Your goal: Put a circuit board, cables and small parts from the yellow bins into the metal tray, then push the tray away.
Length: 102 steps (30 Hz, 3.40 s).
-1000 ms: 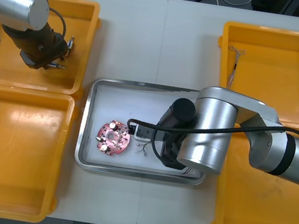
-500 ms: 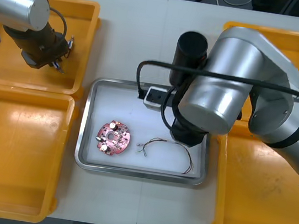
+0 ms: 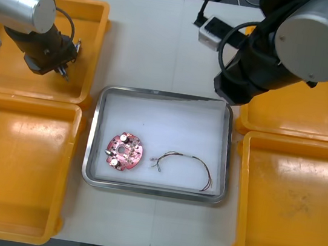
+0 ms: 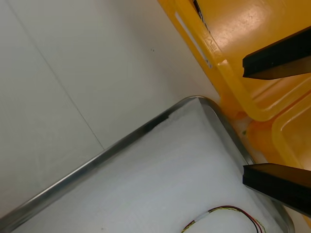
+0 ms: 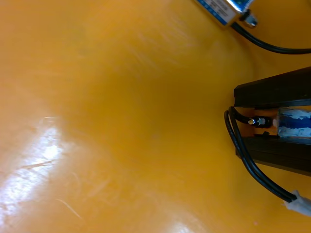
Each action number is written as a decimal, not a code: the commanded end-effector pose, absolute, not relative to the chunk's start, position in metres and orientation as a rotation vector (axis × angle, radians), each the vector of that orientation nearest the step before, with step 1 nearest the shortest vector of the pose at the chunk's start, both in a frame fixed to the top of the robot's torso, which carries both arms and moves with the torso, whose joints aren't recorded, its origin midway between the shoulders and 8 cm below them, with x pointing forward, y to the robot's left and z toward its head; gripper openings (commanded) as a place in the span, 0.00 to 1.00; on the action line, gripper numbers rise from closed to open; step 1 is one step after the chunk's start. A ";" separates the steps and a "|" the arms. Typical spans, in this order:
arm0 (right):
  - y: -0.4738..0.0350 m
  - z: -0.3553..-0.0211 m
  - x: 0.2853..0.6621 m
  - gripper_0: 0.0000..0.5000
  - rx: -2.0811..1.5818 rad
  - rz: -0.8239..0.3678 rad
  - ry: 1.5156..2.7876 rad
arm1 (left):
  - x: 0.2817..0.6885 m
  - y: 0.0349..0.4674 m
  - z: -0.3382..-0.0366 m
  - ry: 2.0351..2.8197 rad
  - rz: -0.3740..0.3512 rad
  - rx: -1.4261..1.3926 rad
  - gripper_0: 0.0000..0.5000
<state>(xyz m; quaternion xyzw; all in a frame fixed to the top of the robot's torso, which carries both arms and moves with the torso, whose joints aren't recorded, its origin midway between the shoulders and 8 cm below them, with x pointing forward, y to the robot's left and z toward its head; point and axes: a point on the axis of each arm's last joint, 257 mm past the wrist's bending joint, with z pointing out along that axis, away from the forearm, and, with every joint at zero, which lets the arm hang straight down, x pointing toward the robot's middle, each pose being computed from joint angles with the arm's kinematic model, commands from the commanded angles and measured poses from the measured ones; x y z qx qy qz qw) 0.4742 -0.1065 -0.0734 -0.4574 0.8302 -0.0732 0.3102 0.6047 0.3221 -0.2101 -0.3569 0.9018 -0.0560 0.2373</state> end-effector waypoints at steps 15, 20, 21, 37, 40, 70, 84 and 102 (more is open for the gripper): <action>-0.241 -0.033 0.511 1.00 -0.591 -0.276 2.277 | 0.539 0.339 -0.101 2.590 0.056 -0.668 0.00; -0.268 -0.050 0.519 1.00 -0.479 -0.290 2.365 | 0.515 0.300 -0.093 2.617 0.037 -0.535 0.00; -0.271 -0.052 0.520 1.00 -0.466 -0.289 2.375 | 0.514 0.294 -0.092 2.614 0.023 -0.519 0.00; -0.304 -0.094 0.541 1.00 0.060 -0.131 2.520 | 0.459 0.171 -0.132 2.684 -0.042 -0.047 0.00; -0.299 -0.092 0.551 1.00 0.132 -0.086 2.506 | 0.459 0.156 -0.145 2.689 -0.057 0.003 0.00; -0.240 -0.124 0.643 1.00 0.408 0.101 2.377 | 0.498 0.100 -0.238 2.656 -0.099 0.138 0.00; -0.230 -0.134 0.662 1.00 0.467 0.135 2.373 | 0.496 0.097 -0.230 2.650 -0.110 0.121 1.00; -0.226 -0.143 0.673 1.00 0.526 0.173 2.412 | 0.469 0.123 -0.127 2.706 -0.055 0.053 1.00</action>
